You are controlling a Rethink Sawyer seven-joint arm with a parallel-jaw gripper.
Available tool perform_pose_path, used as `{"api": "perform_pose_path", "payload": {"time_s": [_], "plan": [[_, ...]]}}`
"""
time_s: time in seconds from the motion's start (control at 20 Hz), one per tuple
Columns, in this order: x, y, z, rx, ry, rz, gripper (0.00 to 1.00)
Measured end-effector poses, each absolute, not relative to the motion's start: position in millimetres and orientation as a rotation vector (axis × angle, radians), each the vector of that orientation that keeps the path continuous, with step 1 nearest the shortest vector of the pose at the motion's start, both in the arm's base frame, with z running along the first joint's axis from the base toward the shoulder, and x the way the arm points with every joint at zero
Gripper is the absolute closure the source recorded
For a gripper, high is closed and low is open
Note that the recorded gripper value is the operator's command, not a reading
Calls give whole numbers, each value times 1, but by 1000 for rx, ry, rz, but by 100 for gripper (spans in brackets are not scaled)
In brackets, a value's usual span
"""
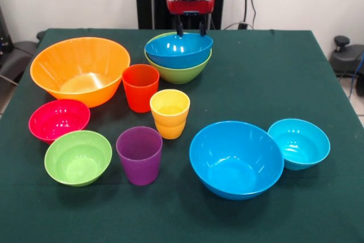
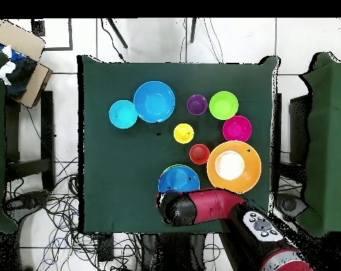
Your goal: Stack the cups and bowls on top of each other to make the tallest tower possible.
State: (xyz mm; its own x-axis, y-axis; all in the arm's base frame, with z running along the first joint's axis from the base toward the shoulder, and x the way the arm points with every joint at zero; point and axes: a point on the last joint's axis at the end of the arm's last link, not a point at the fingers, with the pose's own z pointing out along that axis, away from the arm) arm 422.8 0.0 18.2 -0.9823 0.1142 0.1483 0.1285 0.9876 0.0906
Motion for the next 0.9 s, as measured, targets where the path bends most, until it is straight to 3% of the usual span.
{"api": "perform_pose_path", "payload": {"time_s": [0.9], "plan": [[430, 4, 0, -202, -3015, -194, 0]]}}
